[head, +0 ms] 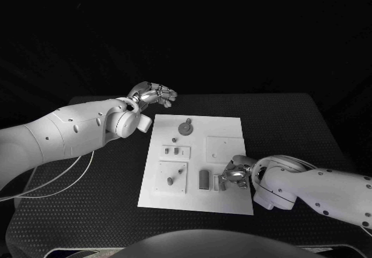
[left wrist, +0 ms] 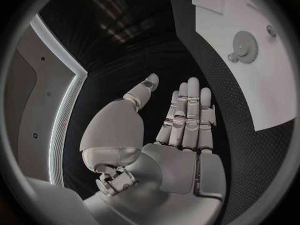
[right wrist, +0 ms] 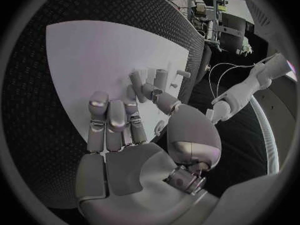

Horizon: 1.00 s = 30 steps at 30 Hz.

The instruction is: Assemble the parts on the task board

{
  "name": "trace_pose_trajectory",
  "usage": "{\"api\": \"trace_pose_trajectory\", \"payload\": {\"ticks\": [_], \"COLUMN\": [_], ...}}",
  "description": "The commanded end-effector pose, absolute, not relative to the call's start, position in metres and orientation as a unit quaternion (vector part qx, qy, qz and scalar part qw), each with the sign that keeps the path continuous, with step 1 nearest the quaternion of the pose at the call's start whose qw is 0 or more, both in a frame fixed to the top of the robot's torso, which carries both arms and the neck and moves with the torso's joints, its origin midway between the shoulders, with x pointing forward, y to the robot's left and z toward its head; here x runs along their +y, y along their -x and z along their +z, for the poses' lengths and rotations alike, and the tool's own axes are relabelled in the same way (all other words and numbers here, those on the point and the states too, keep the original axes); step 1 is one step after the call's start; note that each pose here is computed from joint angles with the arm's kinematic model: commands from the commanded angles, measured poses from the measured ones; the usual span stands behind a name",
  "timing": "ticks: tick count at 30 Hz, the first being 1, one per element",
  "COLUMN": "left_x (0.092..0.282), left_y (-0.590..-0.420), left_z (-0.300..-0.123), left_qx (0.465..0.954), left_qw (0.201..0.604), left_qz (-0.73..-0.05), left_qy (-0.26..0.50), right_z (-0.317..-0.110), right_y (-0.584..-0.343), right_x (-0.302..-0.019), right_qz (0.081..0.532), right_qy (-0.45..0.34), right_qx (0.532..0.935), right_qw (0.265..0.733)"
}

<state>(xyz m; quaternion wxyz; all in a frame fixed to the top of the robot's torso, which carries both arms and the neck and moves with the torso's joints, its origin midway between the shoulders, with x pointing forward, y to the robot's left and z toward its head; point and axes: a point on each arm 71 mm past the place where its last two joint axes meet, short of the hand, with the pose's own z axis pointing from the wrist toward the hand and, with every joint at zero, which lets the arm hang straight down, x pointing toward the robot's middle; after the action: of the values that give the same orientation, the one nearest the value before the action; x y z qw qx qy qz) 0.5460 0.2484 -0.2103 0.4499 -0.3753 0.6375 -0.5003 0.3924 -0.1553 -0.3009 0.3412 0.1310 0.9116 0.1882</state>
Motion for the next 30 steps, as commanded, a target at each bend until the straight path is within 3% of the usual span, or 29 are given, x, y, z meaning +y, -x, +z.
{"api": "trace_pose_trajectory", "payload": {"ticks": [1,30], "left_x": [0.245,0.245], "left_y": [-0.546,-0.546], "left_z": [-0.209,-0.209], "left_qx": [0.64,0.64], "left_qw": [0.446,0.446], "left_qz": [-0.506,-0.506], "left_qy": [0.368,0.368], "right_z": [-0.301,-0.305], "right_y": [-0.392,-0.39], "right_x": [-0.153,-0.141], "right_qz": [0.197,0.202], "right_qy": [-0.141,-0.131], "right_qx": [0.908,0.92], "right_qw": [0.342,0.308]}}
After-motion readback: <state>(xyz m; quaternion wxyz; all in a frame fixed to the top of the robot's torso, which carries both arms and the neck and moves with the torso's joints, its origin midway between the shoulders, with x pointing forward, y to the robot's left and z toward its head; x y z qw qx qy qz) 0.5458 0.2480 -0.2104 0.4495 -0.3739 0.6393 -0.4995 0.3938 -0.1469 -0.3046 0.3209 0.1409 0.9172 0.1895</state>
